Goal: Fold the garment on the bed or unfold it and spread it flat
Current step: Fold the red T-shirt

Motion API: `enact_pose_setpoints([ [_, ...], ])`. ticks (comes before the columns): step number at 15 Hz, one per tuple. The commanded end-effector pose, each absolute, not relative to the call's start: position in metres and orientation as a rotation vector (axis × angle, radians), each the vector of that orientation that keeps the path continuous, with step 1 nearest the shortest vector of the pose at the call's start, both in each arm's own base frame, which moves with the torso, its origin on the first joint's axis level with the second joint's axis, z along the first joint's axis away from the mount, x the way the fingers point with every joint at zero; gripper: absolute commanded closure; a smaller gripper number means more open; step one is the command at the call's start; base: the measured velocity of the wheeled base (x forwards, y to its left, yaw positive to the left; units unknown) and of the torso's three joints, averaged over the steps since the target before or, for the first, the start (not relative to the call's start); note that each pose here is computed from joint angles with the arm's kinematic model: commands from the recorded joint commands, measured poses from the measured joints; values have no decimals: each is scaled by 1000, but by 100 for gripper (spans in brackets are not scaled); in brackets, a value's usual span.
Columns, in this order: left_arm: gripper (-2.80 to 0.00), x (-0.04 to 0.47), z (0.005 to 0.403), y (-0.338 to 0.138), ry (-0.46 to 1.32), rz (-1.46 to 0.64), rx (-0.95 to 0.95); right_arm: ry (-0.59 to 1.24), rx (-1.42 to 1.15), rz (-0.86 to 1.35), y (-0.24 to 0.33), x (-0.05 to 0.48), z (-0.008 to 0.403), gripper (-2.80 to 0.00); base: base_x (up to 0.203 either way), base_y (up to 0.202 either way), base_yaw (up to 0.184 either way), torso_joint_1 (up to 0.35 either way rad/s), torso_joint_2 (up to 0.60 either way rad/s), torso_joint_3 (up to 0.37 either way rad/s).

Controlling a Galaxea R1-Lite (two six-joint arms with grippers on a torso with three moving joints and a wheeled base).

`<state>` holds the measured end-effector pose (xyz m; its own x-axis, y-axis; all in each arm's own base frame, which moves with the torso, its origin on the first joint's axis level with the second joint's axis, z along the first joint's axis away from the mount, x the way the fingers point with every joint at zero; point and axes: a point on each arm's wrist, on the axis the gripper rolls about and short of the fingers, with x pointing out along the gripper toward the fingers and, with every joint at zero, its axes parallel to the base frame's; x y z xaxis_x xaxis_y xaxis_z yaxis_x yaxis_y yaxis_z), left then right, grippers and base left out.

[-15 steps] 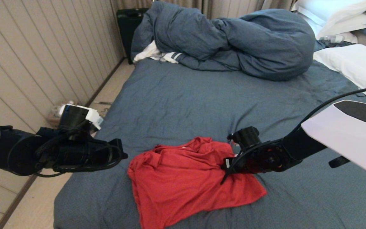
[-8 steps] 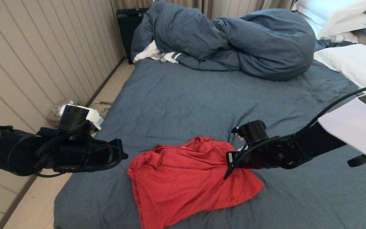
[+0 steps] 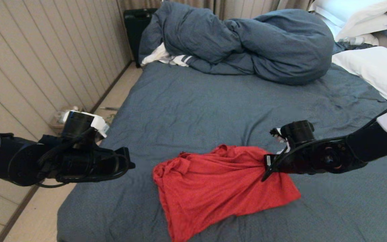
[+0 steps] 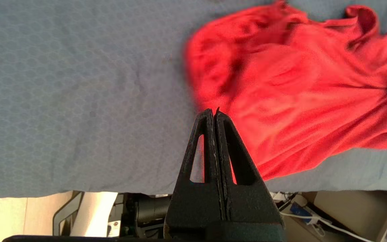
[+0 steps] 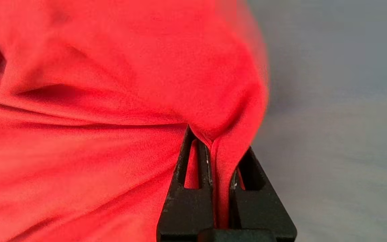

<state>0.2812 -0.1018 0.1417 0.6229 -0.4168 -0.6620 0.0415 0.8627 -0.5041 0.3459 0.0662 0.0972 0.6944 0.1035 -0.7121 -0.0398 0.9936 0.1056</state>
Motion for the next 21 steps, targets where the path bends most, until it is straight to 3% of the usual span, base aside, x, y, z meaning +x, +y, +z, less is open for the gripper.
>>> enact_pose_setpoints([
  [1,0,282,139,-102,873,-270,-478,778,93,51,52,344,105,0,0,0,0,0,0,0],
  [7,0,282,138,-103,879,-272,-475,692,80,36,36,332,136,0,0,0,0,0,0,0],
  [14,0,276,142,-103,870,-283,-472,719,-34,415,176,299,149,0,0,0,0,0,0,0],
  [21,0,275,143,-103,867,-283,-472,808,-100,562,257,295,134,0,0,0,0,0,0,0],
])
